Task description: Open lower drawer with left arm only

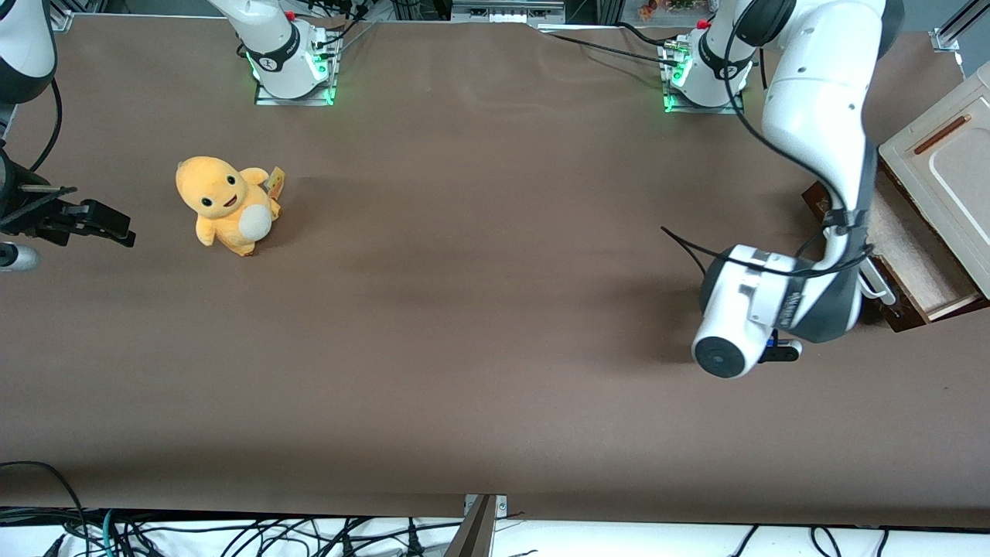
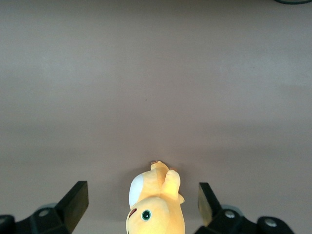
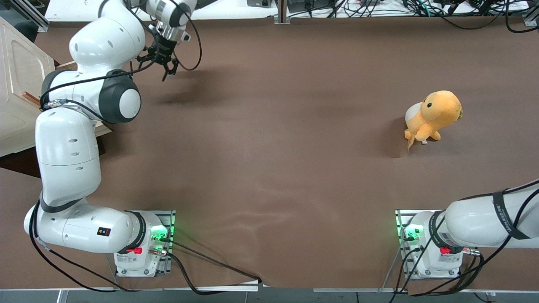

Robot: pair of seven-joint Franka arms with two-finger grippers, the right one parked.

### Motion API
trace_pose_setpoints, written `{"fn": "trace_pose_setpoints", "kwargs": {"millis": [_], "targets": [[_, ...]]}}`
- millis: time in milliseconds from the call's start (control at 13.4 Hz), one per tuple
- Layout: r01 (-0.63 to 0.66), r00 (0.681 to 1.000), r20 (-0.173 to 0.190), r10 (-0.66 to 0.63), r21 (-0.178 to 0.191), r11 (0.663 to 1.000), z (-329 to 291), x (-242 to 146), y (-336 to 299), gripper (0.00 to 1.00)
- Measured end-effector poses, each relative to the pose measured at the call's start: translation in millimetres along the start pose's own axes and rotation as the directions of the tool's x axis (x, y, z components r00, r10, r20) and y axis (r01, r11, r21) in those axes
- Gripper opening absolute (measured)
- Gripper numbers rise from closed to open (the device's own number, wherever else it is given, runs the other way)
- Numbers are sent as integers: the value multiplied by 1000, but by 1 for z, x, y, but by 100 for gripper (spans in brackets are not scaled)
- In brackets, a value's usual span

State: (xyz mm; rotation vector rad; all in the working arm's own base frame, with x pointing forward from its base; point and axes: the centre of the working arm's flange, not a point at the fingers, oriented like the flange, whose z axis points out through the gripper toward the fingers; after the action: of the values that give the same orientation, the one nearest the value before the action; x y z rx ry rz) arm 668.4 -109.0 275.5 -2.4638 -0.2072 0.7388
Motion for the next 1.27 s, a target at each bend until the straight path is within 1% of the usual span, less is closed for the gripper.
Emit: {"fn": "trace_pose_setpoints", "kwargs": {"millis": [149, 298, 373, 447, 522, 596, 671, 820, 969, 1043, 1118, 1267], "targets": [[-5, 1000, -6, 4, -162, 987, -30, -10, -17, 100], [1, 1000, -24, -9, -311, 950, -53, -15, -46, 100], [6, 999, -44, -25, -384, 923, -63, -16, -65, 100], [4, 997, -72, -40, -446, 895, -73, -18, -86, 100], [-18, 993, -111, -40, -481, 876, -79, -21, -106, 100], [-68, 985, -169, -20, -494, 867, -84, -28, -123, 100], [-128, 973, -230, 13, -490, 863, -89, -41, -137, 100], [-245, 937, -339, 89, -452, 858, -95, -73, -165, 100], [-336, 886, -443, 136, -411, 847, -99, -103, -198, 100], [-363, 861, -489, 138, -401, 841, -100, -115, -212, 100], [-374, 845, -517, 133, -397, 838, -101, -125, -224, 100], [-378, 831, -543, 122, -391, 839, -102, -143, -237, 100]]}}
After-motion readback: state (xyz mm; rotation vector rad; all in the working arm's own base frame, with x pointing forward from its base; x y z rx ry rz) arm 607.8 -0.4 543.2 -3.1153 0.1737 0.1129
